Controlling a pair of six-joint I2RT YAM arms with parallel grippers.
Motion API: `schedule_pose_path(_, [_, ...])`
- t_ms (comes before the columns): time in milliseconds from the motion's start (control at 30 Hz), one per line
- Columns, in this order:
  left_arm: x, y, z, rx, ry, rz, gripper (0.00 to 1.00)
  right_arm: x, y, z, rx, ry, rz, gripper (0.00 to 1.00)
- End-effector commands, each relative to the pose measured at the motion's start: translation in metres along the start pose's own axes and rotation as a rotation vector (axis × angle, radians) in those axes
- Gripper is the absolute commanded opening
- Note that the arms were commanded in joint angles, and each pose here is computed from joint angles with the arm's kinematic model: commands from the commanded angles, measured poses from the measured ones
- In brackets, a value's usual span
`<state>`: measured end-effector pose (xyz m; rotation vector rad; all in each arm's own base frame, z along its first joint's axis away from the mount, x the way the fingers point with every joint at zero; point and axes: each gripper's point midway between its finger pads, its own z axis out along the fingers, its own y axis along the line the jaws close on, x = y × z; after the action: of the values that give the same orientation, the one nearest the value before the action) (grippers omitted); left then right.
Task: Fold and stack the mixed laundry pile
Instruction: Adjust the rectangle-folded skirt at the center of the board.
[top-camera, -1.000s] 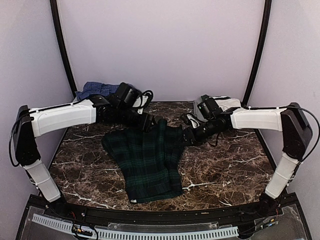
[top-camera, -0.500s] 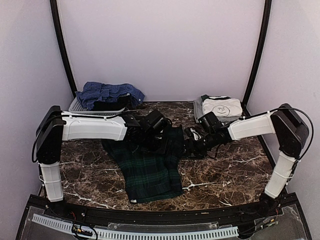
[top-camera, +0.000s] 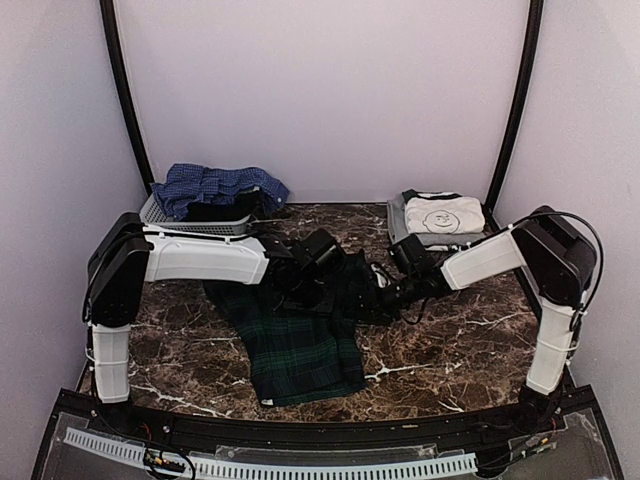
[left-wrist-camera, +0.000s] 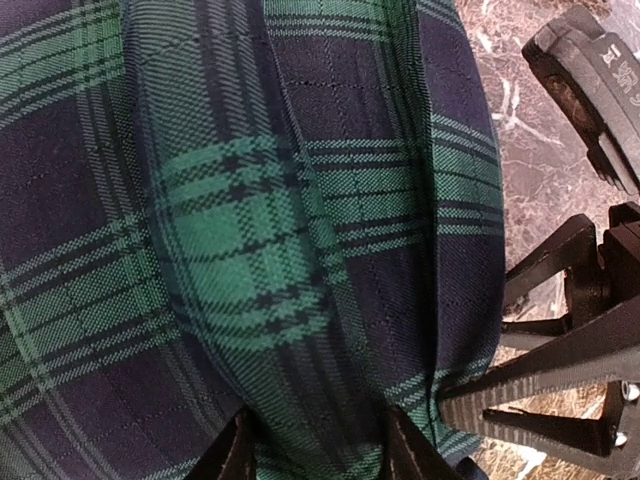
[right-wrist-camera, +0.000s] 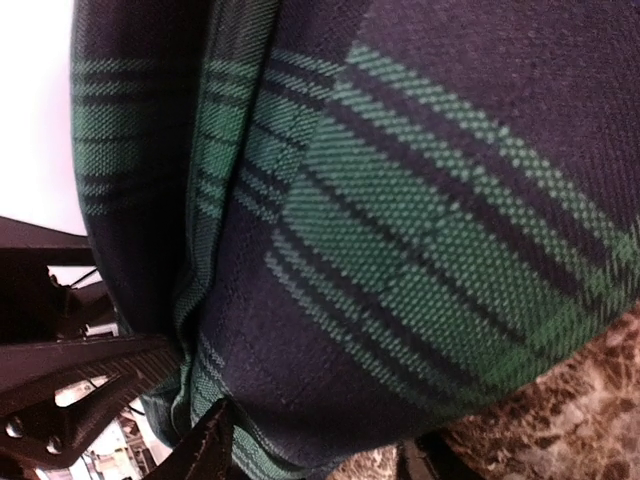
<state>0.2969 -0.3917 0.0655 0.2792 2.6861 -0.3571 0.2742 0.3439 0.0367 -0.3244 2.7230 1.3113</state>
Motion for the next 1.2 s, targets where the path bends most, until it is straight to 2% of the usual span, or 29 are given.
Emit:
schedule_pose_path(0, [-0.001, 0.002, -0.004, -0.027, 0.014, -0.006, 0.44, 0.006, -0.007, 0.009, -0.011, 0.007, 0.011, 0.44])
schedule_pose_path(33, [-0.001, 0.002, -0.004, -0.027, 0.015, -0.006, 0.42, 0.007, -0.008, 0.010, -0.014, 0.010, 0.012, 0.41])
schedule_pose_path(200, [-0.008, -0.010, -0.017, 0.017, 0.016, 0.004, 0.07, 0.008, -0.009, 0.014, -0.030, 0.013, 0.021, 0.16])
schedule_pose_path(267, [-0.011, -0.018, -0.024, 0.059, 0.013, 0.002, 0.01, 0.009, -0.010, 0.016, -0.040, 0.015, 0.024, 0.08])
schedule_pose_path(333, [-0.013, -0.023, -0.032, 0.087, 0.006, 0.003, 0.00, 0.010, -0.011, 0.018, -0.045, 0.014, 0.029, 0.00])
schedule_pose_path(733, [-0.025, -0.068, -0.086, 0.292, -0.064, 0.056, 0.00, 0.012, -0.010, 0.020, -0.067, 0.014, 0.036, 0.00])
schedule_pose_path(1167, [-0.022, -0.100, -0.075, 0.411, -0.038, 0.059, 0.00, 0.011, -0.006, 0.018, -0.077, 0.008, 0.031, 0.00])
